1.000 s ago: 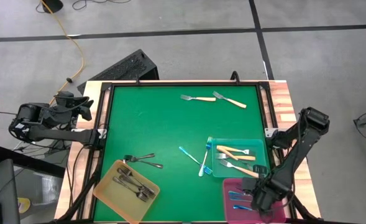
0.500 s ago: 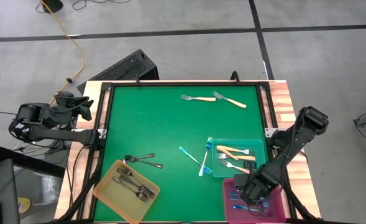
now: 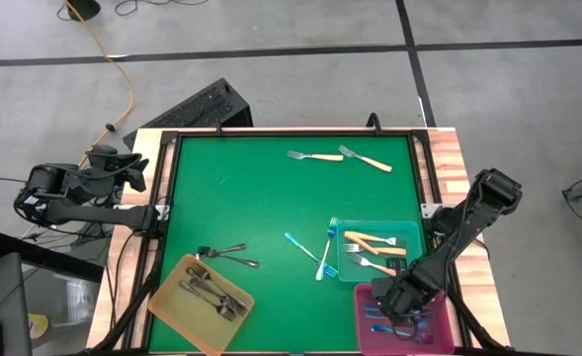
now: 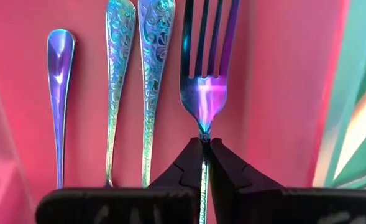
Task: Sort silverware by color (type)
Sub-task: Put the purple fork into the pink bin, then put the black fork into the orange bin
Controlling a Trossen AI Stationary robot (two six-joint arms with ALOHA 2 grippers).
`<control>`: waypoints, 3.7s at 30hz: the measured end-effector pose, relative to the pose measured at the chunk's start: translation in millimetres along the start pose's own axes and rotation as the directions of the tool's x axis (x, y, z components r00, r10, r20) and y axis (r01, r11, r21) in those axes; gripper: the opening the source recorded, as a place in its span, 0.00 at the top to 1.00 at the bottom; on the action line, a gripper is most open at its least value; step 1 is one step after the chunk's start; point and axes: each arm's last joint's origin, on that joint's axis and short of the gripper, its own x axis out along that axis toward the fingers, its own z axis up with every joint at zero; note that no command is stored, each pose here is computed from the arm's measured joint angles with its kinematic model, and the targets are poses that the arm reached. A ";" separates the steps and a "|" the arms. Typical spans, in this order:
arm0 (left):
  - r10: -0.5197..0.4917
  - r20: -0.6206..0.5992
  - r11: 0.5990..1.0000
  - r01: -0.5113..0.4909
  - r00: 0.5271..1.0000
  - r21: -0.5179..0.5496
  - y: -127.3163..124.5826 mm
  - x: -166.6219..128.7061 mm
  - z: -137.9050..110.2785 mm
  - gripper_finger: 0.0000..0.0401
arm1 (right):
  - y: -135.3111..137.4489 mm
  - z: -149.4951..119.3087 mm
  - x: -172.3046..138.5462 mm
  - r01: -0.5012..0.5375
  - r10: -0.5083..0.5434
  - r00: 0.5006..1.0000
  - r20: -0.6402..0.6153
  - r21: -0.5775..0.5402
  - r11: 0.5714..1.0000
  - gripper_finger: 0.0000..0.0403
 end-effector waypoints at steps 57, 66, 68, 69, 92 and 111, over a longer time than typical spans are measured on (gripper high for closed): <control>-0.001 -0.001 1.000 0.001 1.000 -0.009 0.0 0.0 0.0 0.61 | 22.8 13.5 -17.5 -0.195 0.194 0.981 0.028 0.026 0.981 0.77; -0.038 -0.048 0.999 0.038 0.998 -0.010 -1.1 0.0 -1.4 0.61 | 29.4 18.1 -26.8 -0.223 0.222 0.974 0.050 0.019 0.975 0.77; -0.038 -0.048 0.999 0.038 0.998 -0.010 -1.1 -0.1 -1.4 0.61 | 30.4 18.9 -28.5 -0.227 0.226 0.973 0.054 0.018 0.974 0.77; -0.038 -0.048 0.999 0.038 0.998 -0.010 -1.1 -0.1 -1.4 0.61 | 31.0 19.3 -29.4 -0.230 0.228 0.972 0.056 0.017 0.973 0.77; -0.071 -0.090 0.997 0.070 0.993 -0.014 -2.1 -0.2 -2.6 0.61 | 31.6 43.0 -61.1 -0.286 0.287 0.955 0.070 -0.028 0.958 0.77; -0.073 -0.092 0.997 0.073 0.993 -0.004 -2.1 -0.2 -2.7 0.61 | -6.0 69.5 -86.6 -0.170 0.173 0.984 0.032 -0.093 0.981 0.77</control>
